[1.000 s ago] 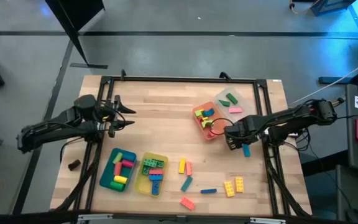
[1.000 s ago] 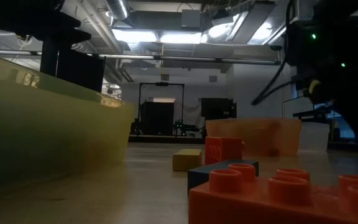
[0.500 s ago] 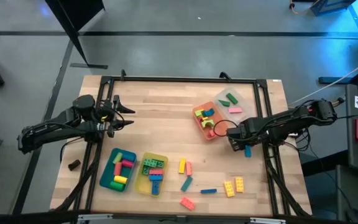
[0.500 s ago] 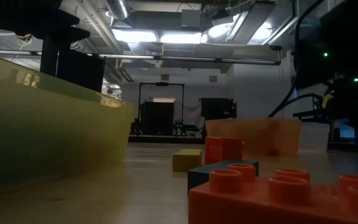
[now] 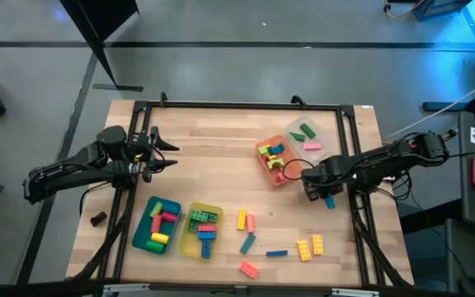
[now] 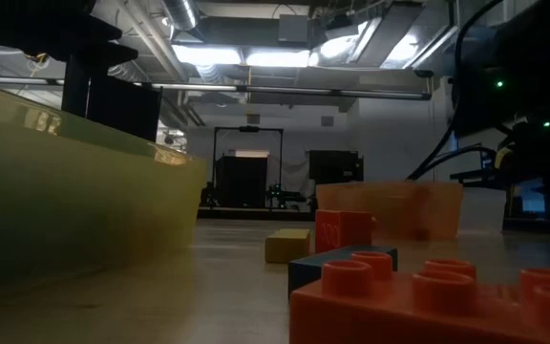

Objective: Sort blocks by size
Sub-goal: Put the blue rectangle block into the transparent bin

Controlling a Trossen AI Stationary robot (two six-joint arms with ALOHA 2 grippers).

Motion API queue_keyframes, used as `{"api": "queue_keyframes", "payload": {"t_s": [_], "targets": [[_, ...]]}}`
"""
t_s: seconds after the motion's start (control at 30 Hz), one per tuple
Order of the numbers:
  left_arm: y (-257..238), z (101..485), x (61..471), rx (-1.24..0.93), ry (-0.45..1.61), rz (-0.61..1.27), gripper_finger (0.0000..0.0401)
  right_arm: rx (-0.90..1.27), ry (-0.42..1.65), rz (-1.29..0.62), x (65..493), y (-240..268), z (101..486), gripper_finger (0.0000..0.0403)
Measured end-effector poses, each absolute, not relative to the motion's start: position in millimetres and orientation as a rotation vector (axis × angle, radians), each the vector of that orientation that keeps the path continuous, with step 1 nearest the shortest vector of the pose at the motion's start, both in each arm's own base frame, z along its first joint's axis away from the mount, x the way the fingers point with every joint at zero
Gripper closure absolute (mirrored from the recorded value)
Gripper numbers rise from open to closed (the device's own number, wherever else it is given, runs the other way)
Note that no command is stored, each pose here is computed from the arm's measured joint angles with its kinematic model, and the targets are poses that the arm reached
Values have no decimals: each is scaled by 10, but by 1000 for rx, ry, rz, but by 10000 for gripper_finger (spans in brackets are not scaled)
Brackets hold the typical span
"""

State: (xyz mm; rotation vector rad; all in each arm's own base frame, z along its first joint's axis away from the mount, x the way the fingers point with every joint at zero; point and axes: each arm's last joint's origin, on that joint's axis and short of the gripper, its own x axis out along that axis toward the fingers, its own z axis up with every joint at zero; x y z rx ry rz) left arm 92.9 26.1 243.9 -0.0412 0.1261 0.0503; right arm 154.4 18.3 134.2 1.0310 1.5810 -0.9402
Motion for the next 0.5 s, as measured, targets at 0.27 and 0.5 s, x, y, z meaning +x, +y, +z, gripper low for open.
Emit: {"api": "queue_keyframes", "payload": {"t_s": [0.27, 0.5], "targets": [[260, 2430, 928, -45, 135, 50, 196, 1009, 1535, -863, 1694, 194, 1483, 302], [262, 2430, 929, -45, 136, 56, 196, 1004, 1503, -726, 1890, 218, 1741, 302]]}}
